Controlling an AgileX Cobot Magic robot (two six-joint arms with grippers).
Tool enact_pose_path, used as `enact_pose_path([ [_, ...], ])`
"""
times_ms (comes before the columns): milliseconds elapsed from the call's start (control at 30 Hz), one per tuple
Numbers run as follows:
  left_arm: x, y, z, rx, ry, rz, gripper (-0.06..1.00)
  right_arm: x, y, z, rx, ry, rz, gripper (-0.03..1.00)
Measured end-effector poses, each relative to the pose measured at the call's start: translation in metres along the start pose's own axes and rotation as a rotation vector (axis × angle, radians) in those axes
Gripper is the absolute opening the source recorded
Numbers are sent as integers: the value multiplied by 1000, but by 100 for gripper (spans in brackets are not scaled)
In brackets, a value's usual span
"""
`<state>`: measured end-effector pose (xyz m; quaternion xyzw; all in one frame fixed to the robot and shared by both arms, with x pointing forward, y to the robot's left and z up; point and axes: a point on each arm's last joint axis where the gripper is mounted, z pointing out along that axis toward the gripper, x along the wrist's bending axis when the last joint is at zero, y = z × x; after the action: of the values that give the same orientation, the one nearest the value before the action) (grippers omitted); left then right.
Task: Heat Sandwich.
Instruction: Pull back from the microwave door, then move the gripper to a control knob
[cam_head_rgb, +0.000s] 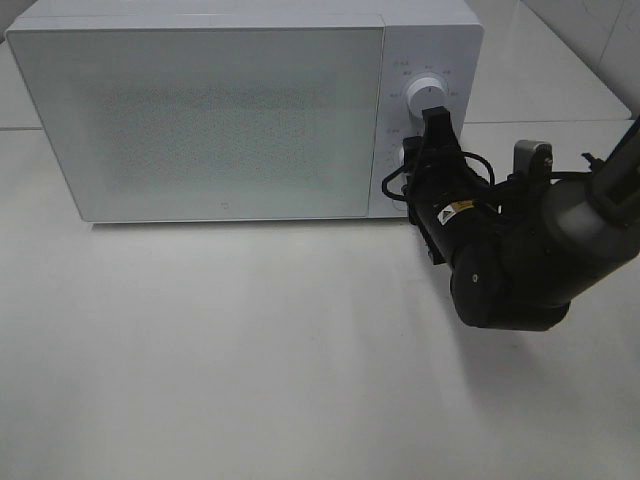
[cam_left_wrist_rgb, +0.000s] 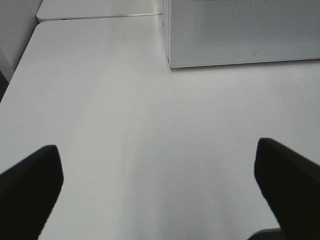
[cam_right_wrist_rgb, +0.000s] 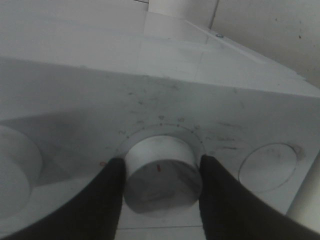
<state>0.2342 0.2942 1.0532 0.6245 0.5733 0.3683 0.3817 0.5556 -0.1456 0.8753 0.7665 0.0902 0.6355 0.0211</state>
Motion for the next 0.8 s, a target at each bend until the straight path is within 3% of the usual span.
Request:
enact_pose_path([
  [100,0,0,0,0,0,0,99,0,0,0,-1,1,138,43],
  [300,0,0,0,0,0,0,99,0,1,0,-8,0,292,43],
  [600,0,0,0,0,0,0,99,0,1,0,-10,1,418,43],
  [800,0,0,0,0,0,0,99,0,1,0,-10,1,430,43],
])
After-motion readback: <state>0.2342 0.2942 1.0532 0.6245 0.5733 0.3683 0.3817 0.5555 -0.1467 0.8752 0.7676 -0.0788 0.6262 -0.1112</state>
